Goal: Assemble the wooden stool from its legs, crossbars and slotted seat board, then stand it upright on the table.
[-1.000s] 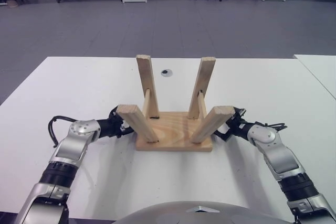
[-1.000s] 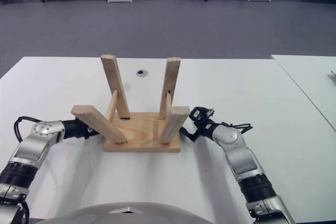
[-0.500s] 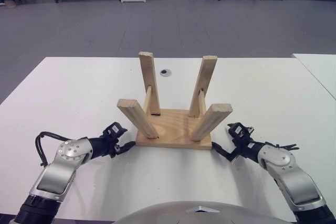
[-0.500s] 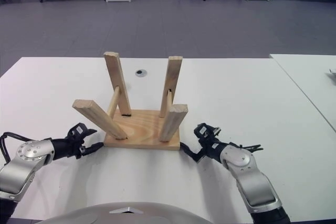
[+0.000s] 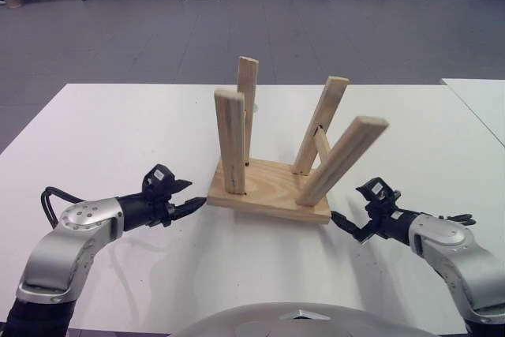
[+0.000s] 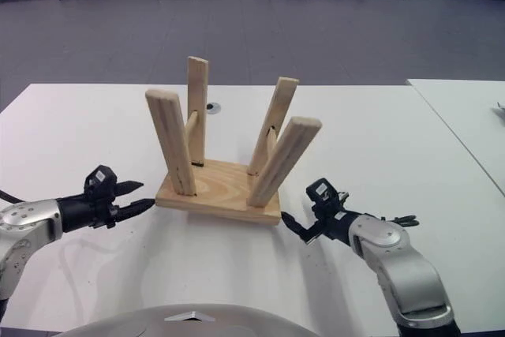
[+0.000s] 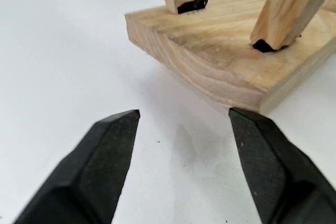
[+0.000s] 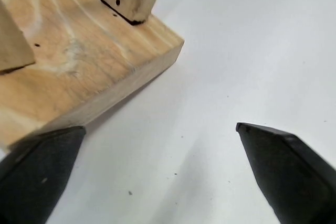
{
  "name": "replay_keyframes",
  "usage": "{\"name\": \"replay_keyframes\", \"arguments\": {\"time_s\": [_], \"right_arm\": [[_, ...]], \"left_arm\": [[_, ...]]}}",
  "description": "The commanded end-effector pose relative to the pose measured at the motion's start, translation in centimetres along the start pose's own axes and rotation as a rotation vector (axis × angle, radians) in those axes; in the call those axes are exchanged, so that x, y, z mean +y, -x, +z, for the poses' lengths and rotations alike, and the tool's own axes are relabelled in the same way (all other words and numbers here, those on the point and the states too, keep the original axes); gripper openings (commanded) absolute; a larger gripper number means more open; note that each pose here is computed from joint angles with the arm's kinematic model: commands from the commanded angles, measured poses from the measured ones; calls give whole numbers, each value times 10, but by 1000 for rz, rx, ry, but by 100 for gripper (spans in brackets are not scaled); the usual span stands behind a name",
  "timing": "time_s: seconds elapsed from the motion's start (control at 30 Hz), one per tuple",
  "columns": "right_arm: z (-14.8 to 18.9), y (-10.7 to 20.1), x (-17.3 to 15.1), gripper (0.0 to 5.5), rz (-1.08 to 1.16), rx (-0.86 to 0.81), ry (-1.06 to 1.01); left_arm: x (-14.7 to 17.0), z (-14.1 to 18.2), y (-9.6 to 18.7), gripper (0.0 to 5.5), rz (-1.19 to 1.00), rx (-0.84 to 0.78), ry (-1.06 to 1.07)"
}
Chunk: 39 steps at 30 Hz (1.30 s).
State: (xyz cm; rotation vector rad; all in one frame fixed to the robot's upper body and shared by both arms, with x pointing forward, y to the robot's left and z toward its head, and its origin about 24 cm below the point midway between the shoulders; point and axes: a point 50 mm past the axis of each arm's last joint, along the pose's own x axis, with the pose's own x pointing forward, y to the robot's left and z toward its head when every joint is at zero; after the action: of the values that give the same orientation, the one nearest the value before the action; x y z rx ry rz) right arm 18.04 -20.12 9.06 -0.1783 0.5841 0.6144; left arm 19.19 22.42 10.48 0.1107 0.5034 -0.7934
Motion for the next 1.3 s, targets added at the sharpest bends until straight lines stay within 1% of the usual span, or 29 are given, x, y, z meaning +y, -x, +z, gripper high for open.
{"name": "replay_keyframes", "arguments": {"time_s": [0.03, 0.13, 0.23, 0.33, 0.4, 0.43, 0.47, 0.53, 0.57, 0.63, 0.7, 0.77, 0.8, 0.83, 0.87, 0.93, 0.97, 1.07, 1.13, 1.17, 1.2, 1.23, 1.27, 1.3], "right_arm": [[33, 19, 21, 540, 255, -131, 68], [34, 27, 17, 540, 265, -116, 71], [19, 31, 10, 540, 243, -20, 92], [18, 33, 6, 540, 235, -24, 83], [15, 35, -1, 540, 205, -2, 102], [17, 36, -4, 540, 200, -18, 105], [23, 38, -5, 540, 211, -58, 100], [38, 38, 1, 540, 266, -157, 74], [41, 38, 2, 540, 276, -177, 70], [38, 39, -1, 540, 252, -143, 79], [27, 42, -8, 540, 237, -54, 122], [22, 41, -15, 540, 297, 3, 183], [22, 37, -24, 540, 316, 11, 215], [22, 32, -34, 540, 322, 16, 247], [23, 26, -42, 540, 334, 13, 275], [26, 11, -50, 540, 407, -4, 298], [28, 5, -50, 540, 453, -14, 302], [29, -8, -47, 485, 552, -17, 317], [28, -13, -45, 456, 581, -24, 321], [29, -16, -44, 429, 592, -30, 318], [31, -18, -42, 421, 605, -38, 304], [33, -19, -40, 395, 617, -41, 301], [34, -20, -39, 382, 625, -40, 303], [33, -20, -38, 364, 633, -36, 311]], "left_arm": [[-40, 17, 2, 315, -282, -82, -30], [-43, 28, 11, 315, -285, -91, -75], [-43, 30, 19, 315, -282, -54, -106], [-30, 31, 28, 315, -235, -27, -117], [-19, 25, 33, 315, -189, 32, -130], [-14, 23, 35, 315, -176, 44, -132], [-12, 27, 35, 315, -179, 15, -126], [-20, 38, 31, 315, -232, -77, -117], [-24, 41, 29, 315, -250, -94, -120], [-21, 37, 30, 315, -222, -72, -115], [-7, 24, 39, 315, -160, 26, -121], [10, 5, 48, 315, -108, 179, -157], [13, -2, 49, 315, -129, 251, -182], [13, -6, 48, 315, -174, 290, -197], [7, -6, 43, 315, -240, 287, -199], [-6, 1, 31, 315, -359, 192, -176], [-7, 4, 24, 315, -373, 161, -188], [-7, 11, 0, 318, -378, 92, -238], [-14, 19, -13, 318, -414, 46, -256], [-16, 21, -16, 318, -431, 33, -257], [-19, 22, -19, 318, -446, 23, -261], [-20, 23, -21, 318, -450, 19, -265], [-20, 23, -22, 298, -452, 17, -269], [-20, 24, -22, 291, -456, 10, -266]]}}
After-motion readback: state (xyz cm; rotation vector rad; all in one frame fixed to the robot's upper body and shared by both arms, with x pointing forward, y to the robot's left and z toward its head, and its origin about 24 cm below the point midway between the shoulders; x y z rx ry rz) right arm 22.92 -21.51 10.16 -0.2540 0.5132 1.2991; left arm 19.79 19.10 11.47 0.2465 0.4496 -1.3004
